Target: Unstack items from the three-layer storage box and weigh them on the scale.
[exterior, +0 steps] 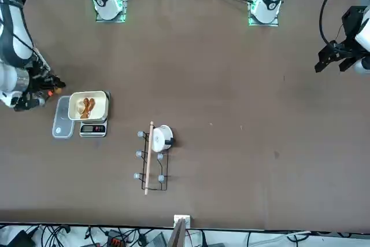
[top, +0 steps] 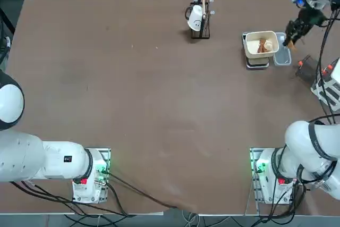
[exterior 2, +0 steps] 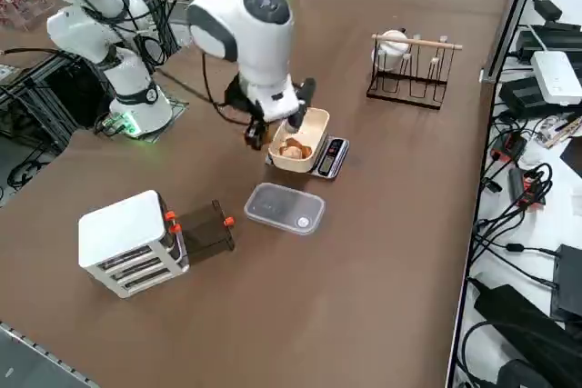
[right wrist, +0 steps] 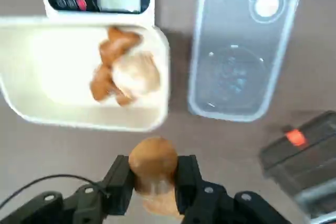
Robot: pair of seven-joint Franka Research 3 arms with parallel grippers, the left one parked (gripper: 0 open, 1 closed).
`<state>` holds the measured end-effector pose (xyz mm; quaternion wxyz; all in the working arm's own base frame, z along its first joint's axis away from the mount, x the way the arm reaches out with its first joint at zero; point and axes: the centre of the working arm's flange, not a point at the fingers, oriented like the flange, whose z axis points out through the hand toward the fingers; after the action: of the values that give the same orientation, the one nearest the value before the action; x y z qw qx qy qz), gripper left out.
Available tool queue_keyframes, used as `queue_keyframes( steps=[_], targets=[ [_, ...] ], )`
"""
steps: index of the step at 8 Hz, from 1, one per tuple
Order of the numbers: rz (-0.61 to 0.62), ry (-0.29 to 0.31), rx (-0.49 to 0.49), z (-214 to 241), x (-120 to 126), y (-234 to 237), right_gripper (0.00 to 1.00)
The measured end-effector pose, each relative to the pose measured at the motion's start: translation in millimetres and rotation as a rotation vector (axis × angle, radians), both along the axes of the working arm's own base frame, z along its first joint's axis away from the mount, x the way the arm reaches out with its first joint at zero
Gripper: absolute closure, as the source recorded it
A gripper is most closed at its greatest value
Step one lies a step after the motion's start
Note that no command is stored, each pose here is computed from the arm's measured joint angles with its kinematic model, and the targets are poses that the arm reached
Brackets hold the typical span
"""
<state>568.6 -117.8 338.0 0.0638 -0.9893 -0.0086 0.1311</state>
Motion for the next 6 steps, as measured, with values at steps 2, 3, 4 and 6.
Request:
queue_keyframes(
  steps=[2,3,4,6],
  targets=[
    [-0.076,-0.026,-0.026,8.8,18.8,36.4,0.53],
    [-0.084,-0.018,-0.02,3.1,21.4,41.2,0.39],
    [-0.089,-0.007,-0.012,-4.0,21.9,39.3,0.19],
    [-0.092,-0.003,-0.006,-8.1,23.3,35.6,0.0]
  ],
)
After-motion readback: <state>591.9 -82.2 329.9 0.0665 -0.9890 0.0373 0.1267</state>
